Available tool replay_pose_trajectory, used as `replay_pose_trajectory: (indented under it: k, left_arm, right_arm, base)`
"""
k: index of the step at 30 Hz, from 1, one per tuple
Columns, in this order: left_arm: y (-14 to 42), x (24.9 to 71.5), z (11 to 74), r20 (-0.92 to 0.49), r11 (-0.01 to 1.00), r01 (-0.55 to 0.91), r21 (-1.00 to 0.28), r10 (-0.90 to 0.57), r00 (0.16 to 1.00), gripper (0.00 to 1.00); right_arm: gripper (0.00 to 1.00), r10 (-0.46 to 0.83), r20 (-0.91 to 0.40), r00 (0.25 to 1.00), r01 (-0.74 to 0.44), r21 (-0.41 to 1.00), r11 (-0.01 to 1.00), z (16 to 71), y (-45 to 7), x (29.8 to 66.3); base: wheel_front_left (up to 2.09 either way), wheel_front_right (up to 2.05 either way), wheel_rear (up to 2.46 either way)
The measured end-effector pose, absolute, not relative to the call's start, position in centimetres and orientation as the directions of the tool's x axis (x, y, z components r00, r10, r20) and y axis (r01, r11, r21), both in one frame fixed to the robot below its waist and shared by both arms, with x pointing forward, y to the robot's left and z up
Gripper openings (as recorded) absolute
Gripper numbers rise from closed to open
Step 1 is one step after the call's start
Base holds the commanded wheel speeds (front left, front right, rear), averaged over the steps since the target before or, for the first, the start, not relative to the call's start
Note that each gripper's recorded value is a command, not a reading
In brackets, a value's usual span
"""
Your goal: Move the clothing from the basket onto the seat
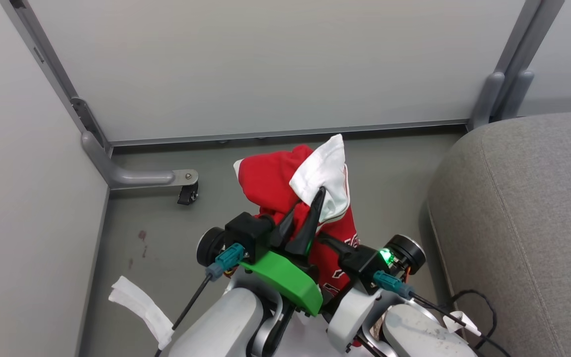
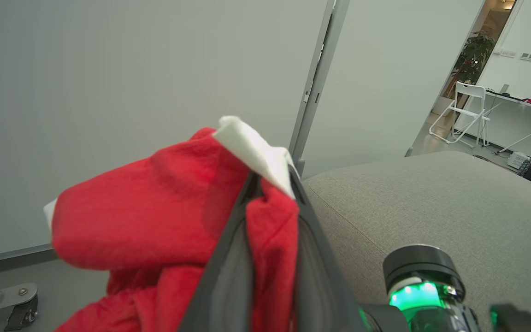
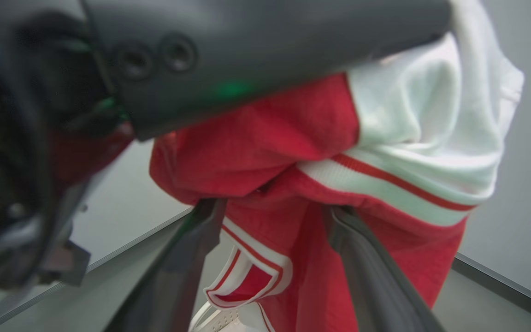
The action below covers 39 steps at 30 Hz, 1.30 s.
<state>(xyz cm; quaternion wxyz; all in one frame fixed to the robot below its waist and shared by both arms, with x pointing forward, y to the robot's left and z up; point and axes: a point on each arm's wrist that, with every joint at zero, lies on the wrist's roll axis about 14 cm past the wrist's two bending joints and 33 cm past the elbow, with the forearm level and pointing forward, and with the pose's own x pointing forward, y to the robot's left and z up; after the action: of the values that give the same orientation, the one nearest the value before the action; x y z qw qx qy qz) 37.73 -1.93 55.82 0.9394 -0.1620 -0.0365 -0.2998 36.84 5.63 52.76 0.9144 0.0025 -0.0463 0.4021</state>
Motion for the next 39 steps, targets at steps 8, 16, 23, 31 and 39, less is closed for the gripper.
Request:
replay_pose_trajectory:
  k: [8,16,23,31,39]
  left_arm:
    - [-1.9,37.3,55.7,0.160,0.762,0.574,-0.301,-0.553,0.818,0.00]
    - [-1.4,37.5,55.3,0.149,0.770,0.554,-0.316,-0.537,0.831,0.00]
    - [-1.3,37.8,55.3,0.147,0.772,0.548,-0.321,-0.531,0.834,0.00]
    - [-1.4,37.9,55.2,0.146,0.771,0.549,-0.323,-0.533,0.834,0.00]
    - [-1.3,38.1,55.2,0.146,0.773,0.547,-0.321,-0.530,0.835,0.00]
  right_arm:
    - [0.30,0.723,0.091,0.685,-0.724,-0.028,0.689,52.9,5.4,37.6]
    - [0.00,0.715,0.092,0.693,-0.718,-0.010,0.696,52.8,5.2,37.8]
    - [0.00,0.698,0.084,0.711,-0.700,-0.003,0.714,52.4,4.5,38.1]
    - [0.00,0.696,0.087,0.712,-0.699,0.001,0.715,52.5,4.5,38.1]
    - [0.00,0.696,0.088,0.713,-0.699,0.005,0.715,52.5,4.5,38.1]
  base:
    - [0.00,0.00,0.00]
    - [0.00,0.00,0.00]
    - [0.00,0.00,0.00]
    - [0.00,0.00,0.00]
    - [0.00,0.00,0.00]
